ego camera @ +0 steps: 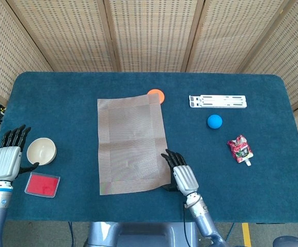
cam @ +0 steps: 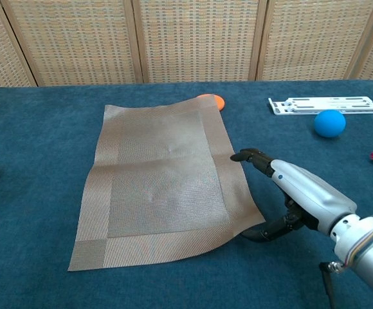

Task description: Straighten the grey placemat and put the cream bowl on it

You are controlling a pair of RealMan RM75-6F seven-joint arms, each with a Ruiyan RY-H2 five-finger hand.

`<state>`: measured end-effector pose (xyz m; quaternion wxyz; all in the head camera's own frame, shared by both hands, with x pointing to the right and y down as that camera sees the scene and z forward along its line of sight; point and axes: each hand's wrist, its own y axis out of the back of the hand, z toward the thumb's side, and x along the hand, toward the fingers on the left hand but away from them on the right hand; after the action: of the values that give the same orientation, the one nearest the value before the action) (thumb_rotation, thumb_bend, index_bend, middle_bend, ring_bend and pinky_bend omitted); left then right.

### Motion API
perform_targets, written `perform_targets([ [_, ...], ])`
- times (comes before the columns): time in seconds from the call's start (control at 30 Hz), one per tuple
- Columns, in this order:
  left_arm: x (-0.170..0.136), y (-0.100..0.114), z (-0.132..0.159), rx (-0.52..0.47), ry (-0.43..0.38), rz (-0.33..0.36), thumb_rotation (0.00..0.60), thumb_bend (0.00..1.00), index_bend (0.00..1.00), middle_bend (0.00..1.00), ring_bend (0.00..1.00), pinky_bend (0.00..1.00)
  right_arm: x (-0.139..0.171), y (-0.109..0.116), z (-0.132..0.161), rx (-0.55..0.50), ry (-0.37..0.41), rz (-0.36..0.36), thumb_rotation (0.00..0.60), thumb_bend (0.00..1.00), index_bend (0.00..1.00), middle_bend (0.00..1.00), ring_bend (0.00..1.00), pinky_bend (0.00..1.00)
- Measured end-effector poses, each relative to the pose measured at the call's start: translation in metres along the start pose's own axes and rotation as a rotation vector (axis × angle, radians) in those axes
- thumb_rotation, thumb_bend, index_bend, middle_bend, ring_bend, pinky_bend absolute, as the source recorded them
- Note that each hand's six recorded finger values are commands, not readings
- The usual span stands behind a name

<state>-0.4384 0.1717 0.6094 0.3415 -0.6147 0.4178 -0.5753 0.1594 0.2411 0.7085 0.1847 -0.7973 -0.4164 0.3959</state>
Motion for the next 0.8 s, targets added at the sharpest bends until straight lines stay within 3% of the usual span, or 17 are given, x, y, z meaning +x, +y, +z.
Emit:
perform_targets([
  [0.07,0.000,0.000,0.000,-0.001,0.000,-0.002,0.600,0.00,0.00,0.00,0.00,0.00,-0.001,0.000,-0.001,-0.023,0.000,-0.016,0.600,0.33,0.51,0.06,0.00,0.00],
  [0.17,0.001,-0.001,-0.001,-0.003,0.002,-0.004,0.600,0.00,0.00,0.00,0.00,0.00,-0.003,-0.002,-0.006,-0.031,-0.004,-0.035,0.600,0.33,0.58,0.11,0.00,0.00],
  [0.4,0.002,-0.003,-0.002,-0.008,0.007,-0.011,0.600,0.00,0.00,0.00,0.00,0.00,-0.007,-0.007,-0.011,-0.052,-0.007,-0.049,0.600,0.38,0.62,0.13,0.00,0.00],
  [0.57,0.003,-0.003,-0.002,-0.009,0.008,-0.015,0.600,0.00,0.01,0.00,0.00,0.00,-0.009,-0.006,-0.010,-0.054,0.000,-0.056,0.600,0.49,0.64,0.13,0.00,0.00],
  [0.8,0.003,-0.004,-0.002,-0.013,0.006,-0.016,0.600,0.00,0.01,0.00,0.00,0.00,-0.007,-0.005,-0.011,-0.042,-0.003,-0.051,0.600,0.54,0.64,0.13,0.00,0.00],
])
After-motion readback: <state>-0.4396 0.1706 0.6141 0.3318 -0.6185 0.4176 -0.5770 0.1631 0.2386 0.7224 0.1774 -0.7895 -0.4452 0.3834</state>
